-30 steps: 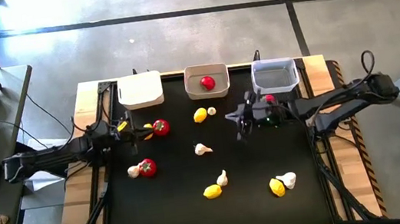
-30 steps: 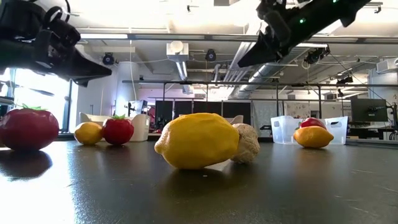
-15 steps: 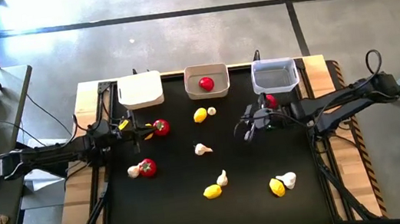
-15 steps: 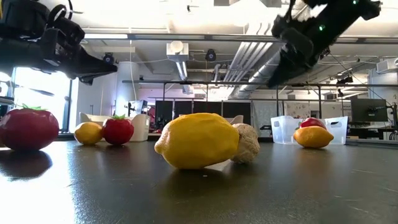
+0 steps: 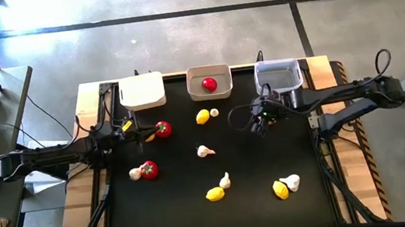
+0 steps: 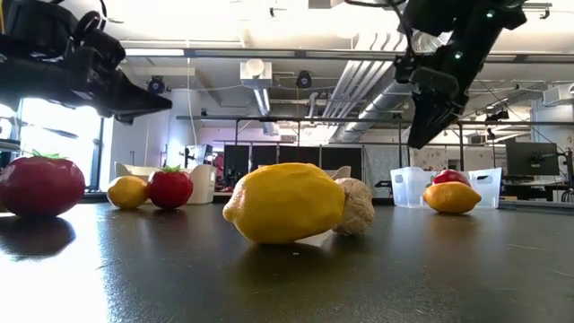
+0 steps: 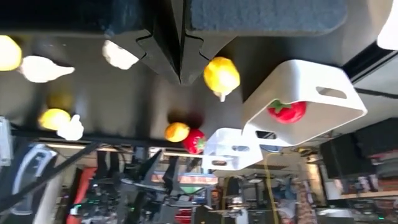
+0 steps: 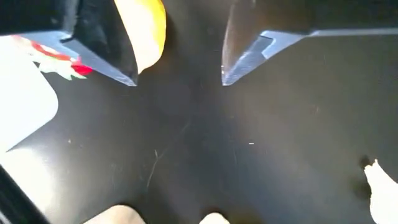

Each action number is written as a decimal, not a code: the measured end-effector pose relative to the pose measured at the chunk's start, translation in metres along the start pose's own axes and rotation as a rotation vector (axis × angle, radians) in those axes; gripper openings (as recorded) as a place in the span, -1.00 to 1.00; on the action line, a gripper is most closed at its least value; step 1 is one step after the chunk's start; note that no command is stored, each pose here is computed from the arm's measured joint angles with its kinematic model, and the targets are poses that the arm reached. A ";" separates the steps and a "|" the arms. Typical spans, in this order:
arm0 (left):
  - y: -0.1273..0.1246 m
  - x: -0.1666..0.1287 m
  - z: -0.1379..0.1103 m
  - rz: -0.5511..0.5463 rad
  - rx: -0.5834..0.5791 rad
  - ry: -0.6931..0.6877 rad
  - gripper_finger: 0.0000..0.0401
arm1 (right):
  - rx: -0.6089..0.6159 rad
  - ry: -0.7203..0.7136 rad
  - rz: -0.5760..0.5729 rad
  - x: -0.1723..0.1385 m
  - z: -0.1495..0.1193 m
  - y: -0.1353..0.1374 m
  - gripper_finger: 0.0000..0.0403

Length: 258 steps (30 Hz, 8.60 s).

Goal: Sort produce into baskets
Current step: Put the top right lemon into the transparent bin, then put the middle garlic into the white bin

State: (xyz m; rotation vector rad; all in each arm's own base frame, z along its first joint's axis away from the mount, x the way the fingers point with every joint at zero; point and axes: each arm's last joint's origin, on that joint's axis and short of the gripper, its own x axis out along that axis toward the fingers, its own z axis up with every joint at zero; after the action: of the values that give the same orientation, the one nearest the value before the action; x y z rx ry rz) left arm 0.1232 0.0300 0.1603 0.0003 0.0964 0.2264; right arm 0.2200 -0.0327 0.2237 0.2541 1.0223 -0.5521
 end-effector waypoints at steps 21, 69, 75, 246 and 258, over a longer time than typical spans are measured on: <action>0.002 0.001 -0.005 0.055 0.078 0.051 -1.00 | -0.004 0.385 -0.192 0.046 0.008 -0.007 0.25; 0.001 0.001 -0.006 0.044 0.017 0.064 -1.00 | -0.101 0.455 -0.365 0.028 0.097 -0.120 -0.01; 0.001 0.001 -0.006 0.044 0.017 0.064 -1.00 | -0.211 0.420 -0.361 0.045 0.091 -0.162 -0.01; 0.001 0.001 -0.005 0.043 0.018 0.050 -1.00 | -0.036 -0.749 0.203 0.017 0.046 0.032 -1.00; -0.002 0.002 -0.004 -0.074 0.031 0.038 -1.00 | -0.107 -0.806 0.193 0.014 0.050 0.033 -1.00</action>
State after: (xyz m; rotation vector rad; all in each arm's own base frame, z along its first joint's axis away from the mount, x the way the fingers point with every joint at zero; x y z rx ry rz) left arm 0.1252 0.0282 0.1563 0.0237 0.1380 0.1515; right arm 0.2805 -0.0317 0.2354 0.0192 0.2384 -0.3671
